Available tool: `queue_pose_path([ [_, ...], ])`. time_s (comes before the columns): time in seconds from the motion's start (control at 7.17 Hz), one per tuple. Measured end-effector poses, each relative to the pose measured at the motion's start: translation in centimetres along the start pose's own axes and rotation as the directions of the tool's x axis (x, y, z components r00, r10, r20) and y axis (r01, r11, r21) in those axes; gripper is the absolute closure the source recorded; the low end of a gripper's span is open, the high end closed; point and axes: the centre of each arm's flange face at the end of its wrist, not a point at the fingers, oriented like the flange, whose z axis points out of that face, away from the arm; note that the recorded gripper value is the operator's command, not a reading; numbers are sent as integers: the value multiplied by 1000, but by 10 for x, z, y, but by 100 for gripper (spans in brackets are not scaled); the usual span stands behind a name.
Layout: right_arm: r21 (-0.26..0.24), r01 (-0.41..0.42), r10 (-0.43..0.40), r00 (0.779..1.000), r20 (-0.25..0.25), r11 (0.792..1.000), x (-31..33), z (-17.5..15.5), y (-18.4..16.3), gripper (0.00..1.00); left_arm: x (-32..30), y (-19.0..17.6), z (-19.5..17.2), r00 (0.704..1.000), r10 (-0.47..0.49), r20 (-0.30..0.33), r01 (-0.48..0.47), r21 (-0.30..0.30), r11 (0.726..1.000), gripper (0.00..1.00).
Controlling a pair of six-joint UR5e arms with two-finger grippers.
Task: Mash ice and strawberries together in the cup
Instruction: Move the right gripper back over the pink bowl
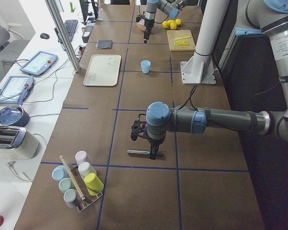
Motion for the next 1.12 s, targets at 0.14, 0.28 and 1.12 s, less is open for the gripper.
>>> queue_pose_path([
  [0.14, -17, 78, -78, 996, -40, 997, 46, -8, -3, 1, 0, 0, 0, 1000, -1, 0, 1, -1, 1000, 0],
  [0.28, -38, 151, -154, 985, -82, 988, 96, -13, -10, 1, -1, 0, 0, 1000, -2, 0, 2, -1, 1000, 0],
  [1.12, -228, 375, -405, 908, -106, 899, 331, -3, -61, 1, -1, 0, 1, 1000, -2, 0, 2, -1, 1000, 0],
])
